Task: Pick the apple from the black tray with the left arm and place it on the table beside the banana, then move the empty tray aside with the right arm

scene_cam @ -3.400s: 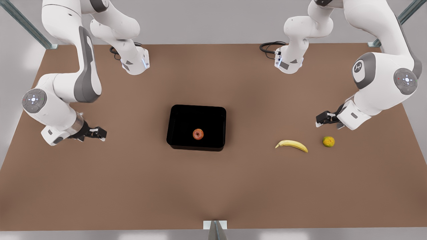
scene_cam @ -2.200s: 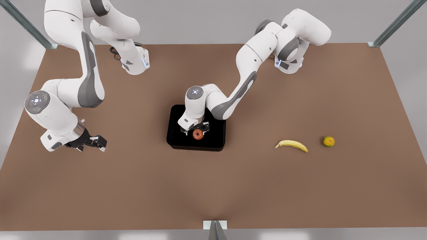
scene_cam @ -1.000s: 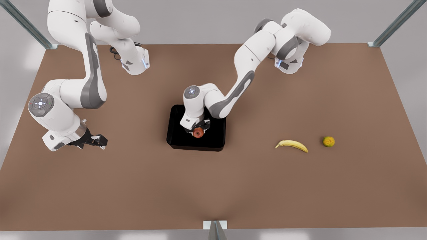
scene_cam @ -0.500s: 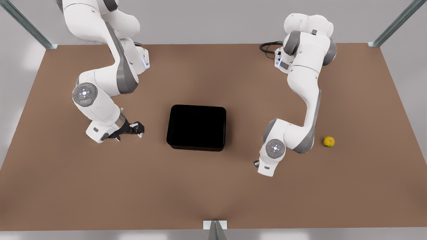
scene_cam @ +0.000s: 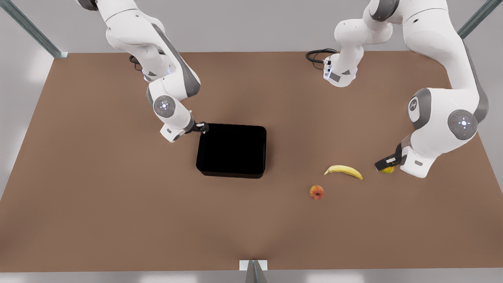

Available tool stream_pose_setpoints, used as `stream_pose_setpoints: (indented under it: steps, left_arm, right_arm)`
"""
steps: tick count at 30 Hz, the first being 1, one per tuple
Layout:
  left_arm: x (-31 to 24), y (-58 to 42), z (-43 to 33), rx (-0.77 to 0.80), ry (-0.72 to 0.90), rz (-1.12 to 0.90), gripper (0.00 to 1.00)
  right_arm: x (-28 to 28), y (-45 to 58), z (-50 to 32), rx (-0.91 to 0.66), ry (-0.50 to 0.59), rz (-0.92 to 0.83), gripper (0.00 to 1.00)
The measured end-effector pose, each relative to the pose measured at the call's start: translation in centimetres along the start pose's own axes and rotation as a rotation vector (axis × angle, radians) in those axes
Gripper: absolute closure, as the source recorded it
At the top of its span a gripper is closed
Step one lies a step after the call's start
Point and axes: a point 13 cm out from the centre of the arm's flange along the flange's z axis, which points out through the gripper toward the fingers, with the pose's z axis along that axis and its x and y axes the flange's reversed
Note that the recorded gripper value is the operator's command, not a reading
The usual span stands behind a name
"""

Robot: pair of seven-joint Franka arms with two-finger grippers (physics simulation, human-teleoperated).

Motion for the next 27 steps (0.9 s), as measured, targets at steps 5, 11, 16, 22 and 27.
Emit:
stream_pose_setpoints:
  steps: [5, 11, 16, 22, 27]
  left_arm:
    - [2.1, 0.9, -0.3, 0.022, 0.062, 0.084, 0.0]
    - [3.6, 1.5, -0.9, 0.027, 0.101, 0.168, 0.0]
    - [2.8, 2.6, 0.4, 0.025, 0.118, 0.198, 0.0]
    - [3.6, 2.2, -2.2, 0.04, 0.087, 0.251, 0.0]
    - [4.5, 1.7, -2.3, 0.04, 0.106, 0.29, 0.0]
  right_arm:
    - [-1.0, 1.4, 2.7, -0.032, -0.046, 0.058, 0.01]
    - [-4.2, 0.4, 6.0, -0.036, -0.101, 0.113, 0.01]
    - [-5.5, 0.3, 8.1, -0.04, -0.123, 0.131, 0.08]
    - [-6.1, 0.3, 9.4, -0.048, -0.142, 0.136, 0.29]
    - [-6.4, 0.4, 9.2, -0.053, -0.156, 0.137, 0.52]
